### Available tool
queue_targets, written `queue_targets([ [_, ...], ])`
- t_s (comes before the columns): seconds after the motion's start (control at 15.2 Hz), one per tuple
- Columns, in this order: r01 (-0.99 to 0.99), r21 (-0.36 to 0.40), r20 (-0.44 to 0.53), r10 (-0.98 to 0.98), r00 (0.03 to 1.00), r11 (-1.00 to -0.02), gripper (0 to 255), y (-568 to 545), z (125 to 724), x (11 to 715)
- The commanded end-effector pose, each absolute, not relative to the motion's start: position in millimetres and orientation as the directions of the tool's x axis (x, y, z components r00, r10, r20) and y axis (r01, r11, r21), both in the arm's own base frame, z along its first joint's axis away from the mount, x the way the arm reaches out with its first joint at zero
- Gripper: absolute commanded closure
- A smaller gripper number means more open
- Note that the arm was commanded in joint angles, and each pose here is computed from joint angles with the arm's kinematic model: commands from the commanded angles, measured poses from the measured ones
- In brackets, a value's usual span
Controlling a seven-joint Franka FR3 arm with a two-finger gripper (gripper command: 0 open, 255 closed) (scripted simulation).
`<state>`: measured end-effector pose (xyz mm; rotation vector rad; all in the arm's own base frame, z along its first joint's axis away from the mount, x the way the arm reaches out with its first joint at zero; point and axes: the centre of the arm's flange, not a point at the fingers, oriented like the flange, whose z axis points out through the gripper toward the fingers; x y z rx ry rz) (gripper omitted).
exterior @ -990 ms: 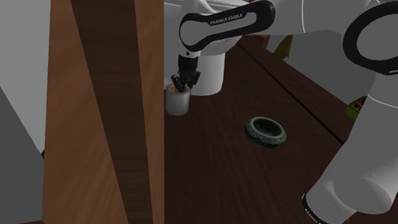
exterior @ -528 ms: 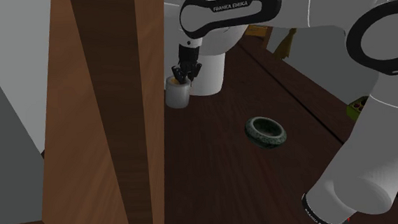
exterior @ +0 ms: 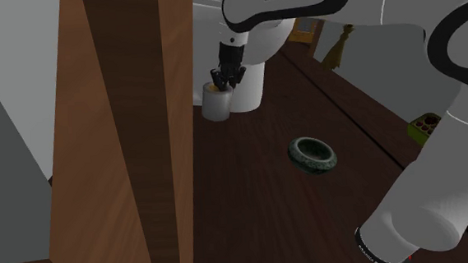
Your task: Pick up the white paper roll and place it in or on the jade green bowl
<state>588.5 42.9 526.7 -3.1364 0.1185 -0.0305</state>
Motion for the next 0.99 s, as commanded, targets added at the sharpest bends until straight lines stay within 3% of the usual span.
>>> queue_targets([
  [0.0,-0.075,-0.004,0.020,-0.075,0.997,-0.997,255,29,529,567],
  [0.92,-0.075,-0.004,0.020,-0.075,0.997,-0.997,255,-76,542,416],
])
